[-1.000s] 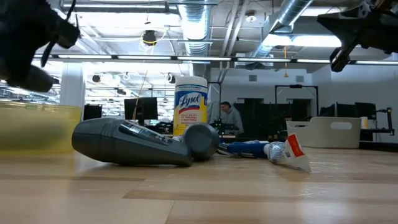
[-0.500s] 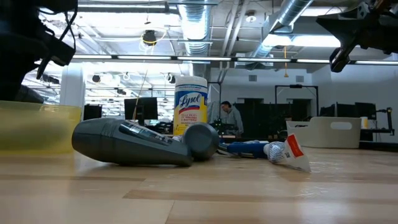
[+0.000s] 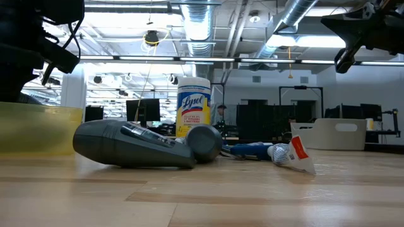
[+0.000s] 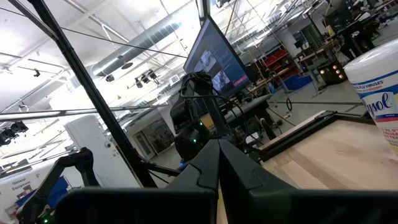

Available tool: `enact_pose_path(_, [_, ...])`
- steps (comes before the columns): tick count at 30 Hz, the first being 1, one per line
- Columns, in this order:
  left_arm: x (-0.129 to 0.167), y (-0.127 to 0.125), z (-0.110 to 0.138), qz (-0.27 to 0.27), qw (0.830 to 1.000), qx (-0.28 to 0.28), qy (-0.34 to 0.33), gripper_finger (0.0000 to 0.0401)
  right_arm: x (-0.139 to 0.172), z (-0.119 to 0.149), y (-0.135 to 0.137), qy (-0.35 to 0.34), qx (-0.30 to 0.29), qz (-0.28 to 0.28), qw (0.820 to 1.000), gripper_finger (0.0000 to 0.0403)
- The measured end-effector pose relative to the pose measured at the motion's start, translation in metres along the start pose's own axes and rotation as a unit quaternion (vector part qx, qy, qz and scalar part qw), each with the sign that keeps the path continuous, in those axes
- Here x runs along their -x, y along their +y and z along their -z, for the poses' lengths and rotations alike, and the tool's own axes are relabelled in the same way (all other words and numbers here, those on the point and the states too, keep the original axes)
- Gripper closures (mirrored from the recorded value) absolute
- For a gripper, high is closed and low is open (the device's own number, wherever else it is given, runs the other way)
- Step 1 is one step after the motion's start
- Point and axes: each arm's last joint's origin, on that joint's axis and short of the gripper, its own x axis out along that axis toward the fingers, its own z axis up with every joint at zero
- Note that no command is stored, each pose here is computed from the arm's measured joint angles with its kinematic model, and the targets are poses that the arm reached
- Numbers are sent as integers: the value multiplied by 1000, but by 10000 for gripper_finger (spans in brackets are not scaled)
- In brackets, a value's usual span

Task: Pick & Place Travel size toiletries
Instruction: Put the black deodorant into the yellow bin

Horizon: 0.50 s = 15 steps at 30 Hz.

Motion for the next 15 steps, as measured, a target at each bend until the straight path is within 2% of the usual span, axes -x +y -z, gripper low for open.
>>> enact_pose_path(11, [0,-3,-1,15,1000,-1,-4,129,0,0,0,0,0,0,1000,403])
enact_pose_path(15, [7,-4,-4,40,999,6,1,111,0,0,0,0,0,0,1000,403])
